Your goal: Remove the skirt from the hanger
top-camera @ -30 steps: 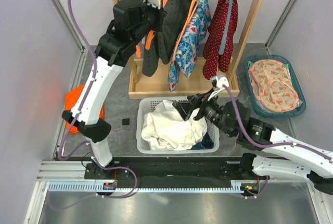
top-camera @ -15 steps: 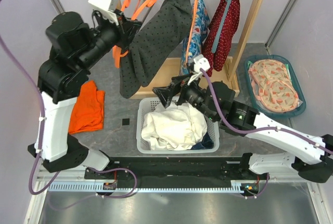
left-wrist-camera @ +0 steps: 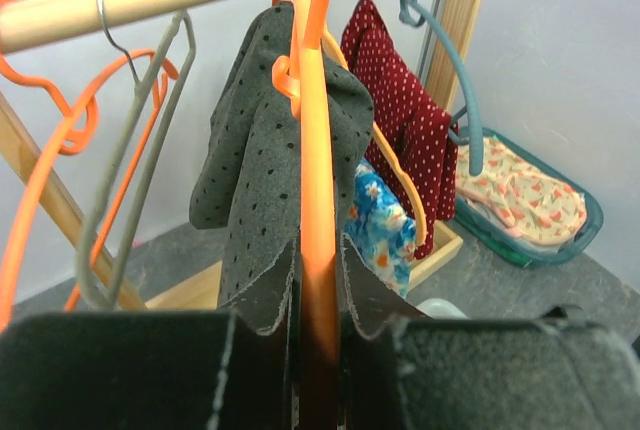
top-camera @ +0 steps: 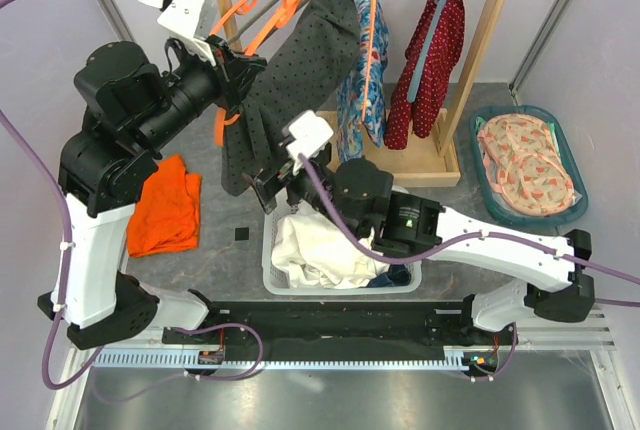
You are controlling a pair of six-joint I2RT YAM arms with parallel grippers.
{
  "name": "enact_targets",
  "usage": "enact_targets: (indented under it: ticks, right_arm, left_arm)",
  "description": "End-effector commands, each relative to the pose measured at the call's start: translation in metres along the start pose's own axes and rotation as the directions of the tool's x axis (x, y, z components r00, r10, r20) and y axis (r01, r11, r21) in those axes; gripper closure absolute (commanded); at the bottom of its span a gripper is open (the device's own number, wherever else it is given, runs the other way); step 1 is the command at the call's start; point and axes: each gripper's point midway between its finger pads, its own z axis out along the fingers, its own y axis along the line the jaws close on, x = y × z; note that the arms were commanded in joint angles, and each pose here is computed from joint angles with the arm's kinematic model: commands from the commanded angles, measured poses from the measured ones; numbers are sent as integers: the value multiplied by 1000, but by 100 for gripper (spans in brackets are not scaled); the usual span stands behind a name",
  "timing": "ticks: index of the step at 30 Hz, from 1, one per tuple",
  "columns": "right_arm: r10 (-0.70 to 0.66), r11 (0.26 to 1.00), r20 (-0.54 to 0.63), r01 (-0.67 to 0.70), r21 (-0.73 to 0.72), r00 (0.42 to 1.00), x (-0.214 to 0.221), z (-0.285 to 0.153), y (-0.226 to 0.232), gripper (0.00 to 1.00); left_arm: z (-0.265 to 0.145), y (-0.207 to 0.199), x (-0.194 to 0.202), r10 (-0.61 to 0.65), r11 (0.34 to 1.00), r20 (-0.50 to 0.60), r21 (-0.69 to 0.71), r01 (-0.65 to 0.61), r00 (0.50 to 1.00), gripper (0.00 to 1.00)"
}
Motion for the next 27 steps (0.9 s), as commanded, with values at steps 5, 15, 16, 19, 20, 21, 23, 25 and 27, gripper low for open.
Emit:
enact_targets:
  ticks: [5, 15, 16, 19, 20, 21, 23, 25, 27]
  right_arm:
    - [-264, 927, -16, 258, 272, 964, -5, 0, -26, 2]
    - [-329, 849, 54, 270, 455, 943, -33, -20, -62, 53]
    - [-331, 847, 58, 269, 459, 942, -37, -22, -64, 60]
    - [-331, 840, 70, 260, 477, 941, -47, -28, -71, 90]
    - [-326, 838, 80, 248, 486, 942, -53, -32, -74, 100]
    - [-323, 836, 92, 238, 494, 942, -58, -35, -76, 100]
    - [-304, 842, 131, 202, 500, 944, -78, -46, -82, 100]
    - [-281, 855, 173, 165, 492, 944, -97, -57, -86, 100]
    - [-219, 875, 271, 66, 479, 937, -135, -86, -97, 100]
  left_arm:
    - [-4, -7, -36, -34, 999, 133, 33, 30, 991, 98]
    - [-3, -8, -32, -38, 999, 120, 37, 34, 992, 98]
    - [-1, -8, -31, -38, 999, 117, 37, 34, 992, 98]
    - [1, -9, -29, -47, 998, 110, 43, 43, 993, 98]
    - [1, -9, -29, -49, 998, 110, 44, 44, 993, 98]
    - [1, -10, -29, -49, 998, 108, 47, 44, 993, 98]
    - [3, -9, -27, -48, 998, 103, 43, 43, 994, 98]
    - [6, -8, -22, -41, 999, 91, 35, 38, 995, 98]
    - [9, -6, -17, -38, 999, 78, 28, 36, 996, 98]
